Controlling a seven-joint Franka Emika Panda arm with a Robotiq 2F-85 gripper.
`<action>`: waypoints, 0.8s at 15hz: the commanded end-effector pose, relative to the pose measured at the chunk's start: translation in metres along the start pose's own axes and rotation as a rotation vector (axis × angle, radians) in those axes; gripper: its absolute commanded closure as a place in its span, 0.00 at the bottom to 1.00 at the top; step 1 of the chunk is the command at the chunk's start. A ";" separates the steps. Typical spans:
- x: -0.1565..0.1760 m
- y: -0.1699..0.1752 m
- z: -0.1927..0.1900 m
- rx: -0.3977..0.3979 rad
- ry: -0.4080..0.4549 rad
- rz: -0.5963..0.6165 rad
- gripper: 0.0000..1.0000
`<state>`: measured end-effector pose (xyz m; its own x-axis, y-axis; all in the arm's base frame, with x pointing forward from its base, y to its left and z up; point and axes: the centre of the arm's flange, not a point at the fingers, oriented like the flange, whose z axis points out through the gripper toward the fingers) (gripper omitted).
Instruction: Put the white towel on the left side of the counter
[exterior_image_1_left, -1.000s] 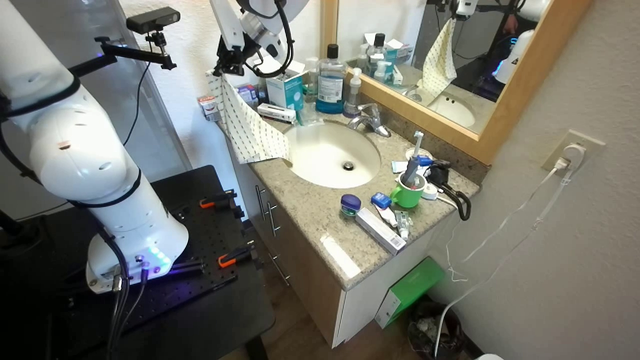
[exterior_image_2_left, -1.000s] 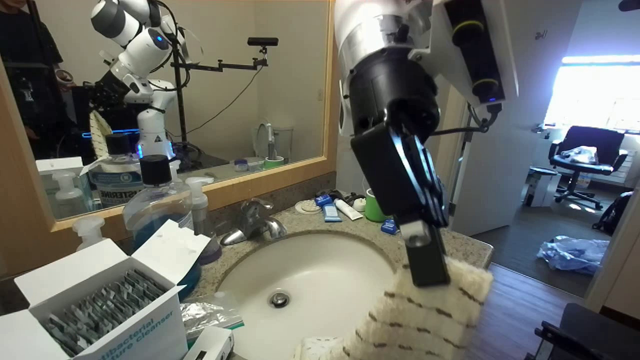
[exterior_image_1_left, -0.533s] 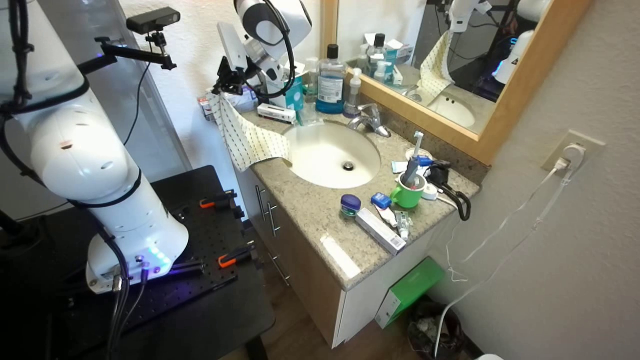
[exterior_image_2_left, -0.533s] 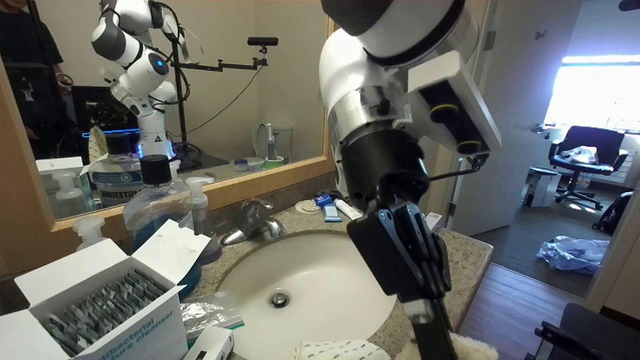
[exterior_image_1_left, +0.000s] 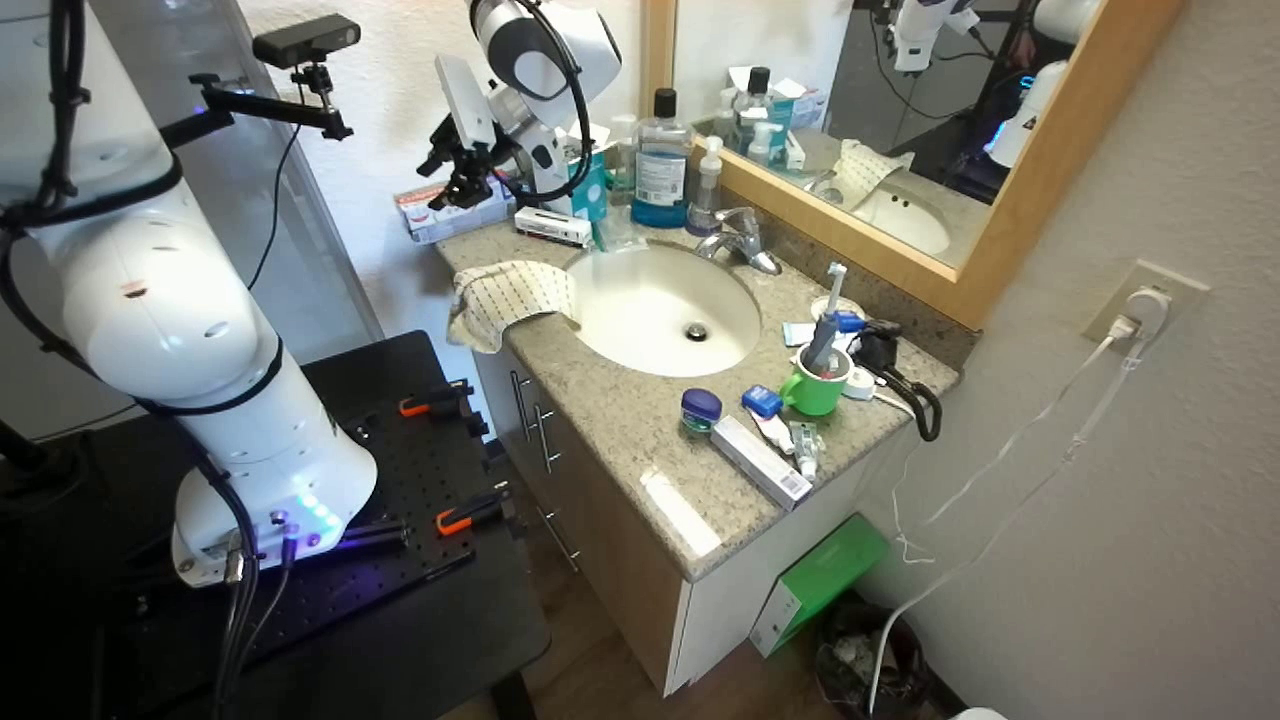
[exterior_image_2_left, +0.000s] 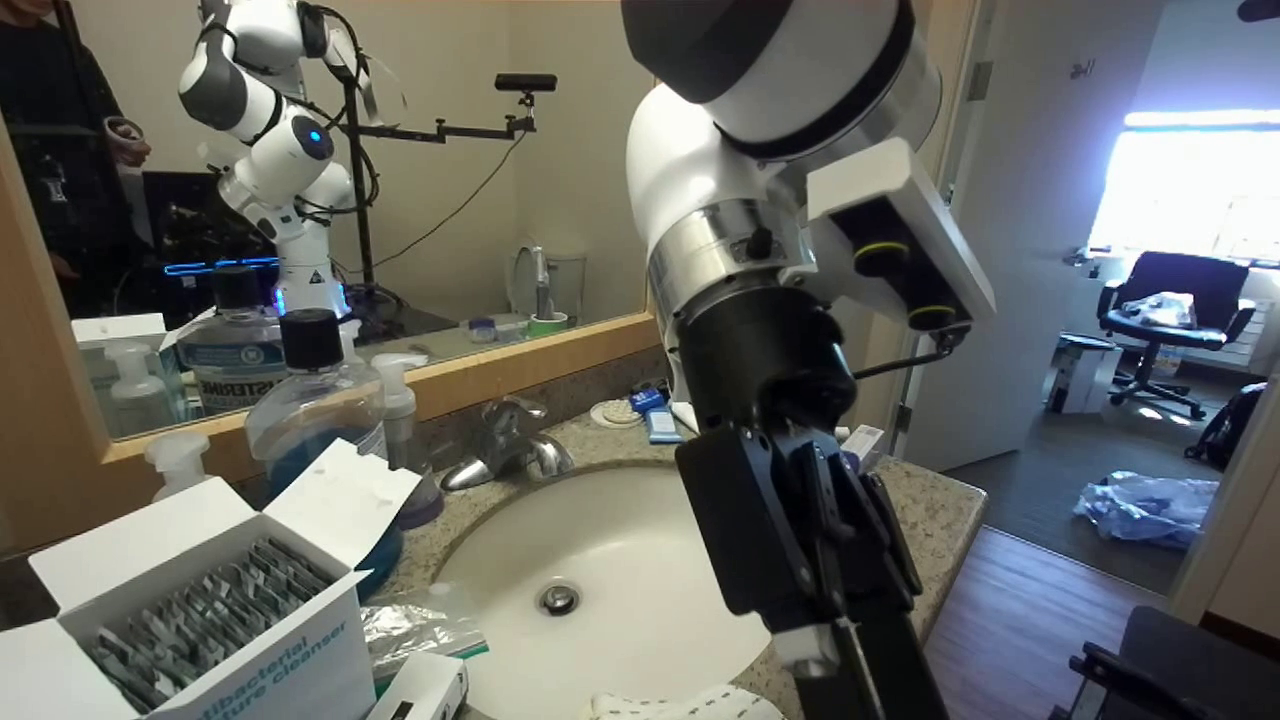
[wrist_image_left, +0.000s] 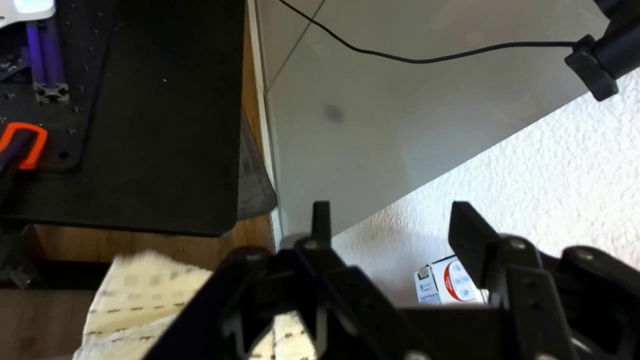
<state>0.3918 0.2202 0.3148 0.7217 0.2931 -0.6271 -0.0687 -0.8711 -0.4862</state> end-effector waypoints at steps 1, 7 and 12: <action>-0.026 -0.013 -0.009 -0.056 0.051 -0.032 0.05; -0.057 -0.032 -0.037 -0.094 0.147 -0.089 0.00; -0.054 -0.036 -0.043 -0.078 0.152 -0.101 0.00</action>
<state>0.3852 0.2190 0.3919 0.8182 0.3232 -0.4755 0.0592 -0.8700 -0.4895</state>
